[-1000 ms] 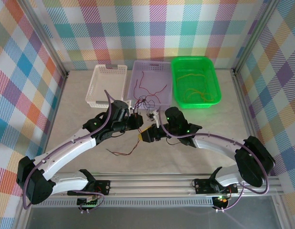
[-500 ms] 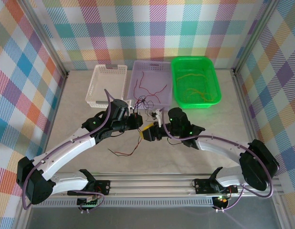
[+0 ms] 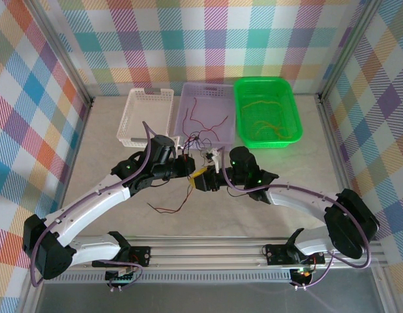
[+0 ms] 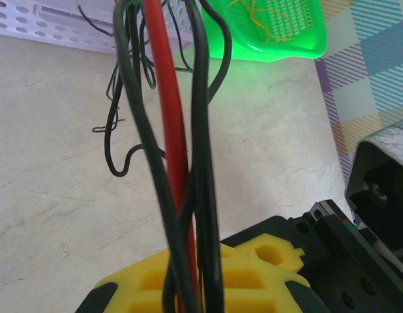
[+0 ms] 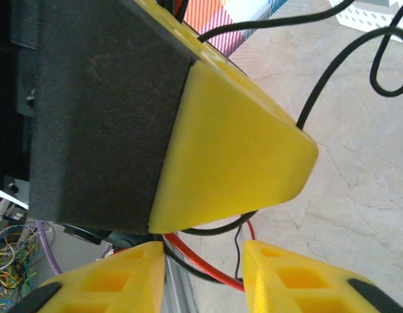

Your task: Untangle the cables

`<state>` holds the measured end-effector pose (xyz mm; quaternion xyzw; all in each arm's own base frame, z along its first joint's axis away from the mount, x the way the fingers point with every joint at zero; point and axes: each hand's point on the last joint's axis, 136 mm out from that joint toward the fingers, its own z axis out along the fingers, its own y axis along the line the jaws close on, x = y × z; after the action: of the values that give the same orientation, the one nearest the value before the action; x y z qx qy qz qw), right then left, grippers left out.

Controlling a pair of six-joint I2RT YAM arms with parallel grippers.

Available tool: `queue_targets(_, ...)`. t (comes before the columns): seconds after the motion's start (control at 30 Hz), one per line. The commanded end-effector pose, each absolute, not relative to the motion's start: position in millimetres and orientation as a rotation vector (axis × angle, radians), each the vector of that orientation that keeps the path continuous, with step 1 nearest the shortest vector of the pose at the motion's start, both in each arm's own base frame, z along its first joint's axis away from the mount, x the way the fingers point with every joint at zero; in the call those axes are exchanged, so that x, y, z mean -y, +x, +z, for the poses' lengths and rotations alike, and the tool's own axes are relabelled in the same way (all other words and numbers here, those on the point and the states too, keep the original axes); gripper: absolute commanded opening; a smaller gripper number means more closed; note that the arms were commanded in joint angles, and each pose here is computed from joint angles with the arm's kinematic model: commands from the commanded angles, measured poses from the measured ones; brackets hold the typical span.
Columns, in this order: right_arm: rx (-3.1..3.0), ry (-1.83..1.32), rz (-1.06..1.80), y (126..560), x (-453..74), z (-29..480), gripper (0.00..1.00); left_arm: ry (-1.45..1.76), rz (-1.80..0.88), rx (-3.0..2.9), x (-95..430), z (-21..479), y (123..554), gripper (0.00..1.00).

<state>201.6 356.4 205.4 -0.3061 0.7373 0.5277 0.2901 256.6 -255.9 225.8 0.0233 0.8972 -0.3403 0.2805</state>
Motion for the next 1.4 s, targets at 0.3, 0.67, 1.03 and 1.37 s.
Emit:
queue_targets(0.3,-1.919,-0.818,1.41,201,-357,210,0.02,0.082,-1.03,-2.341,262,261,252,0.21)
queue_targets(0.67,-1.917,-0.792,1.358,205,-350,214,0.0,0.096,-1.03,-2.332,247,272,234,0.52)
queue_targets(1.03,-1.92,-0.752,1.326,208,-343,221,0.0,0.11,-1.028,-2.394,222,236,196,0.53)
queue_targets(1.37,-1.866,-0.7,1.374,208,-333,247,0.0,0.175,-1.145,-2.41,232,200,181,0.53)
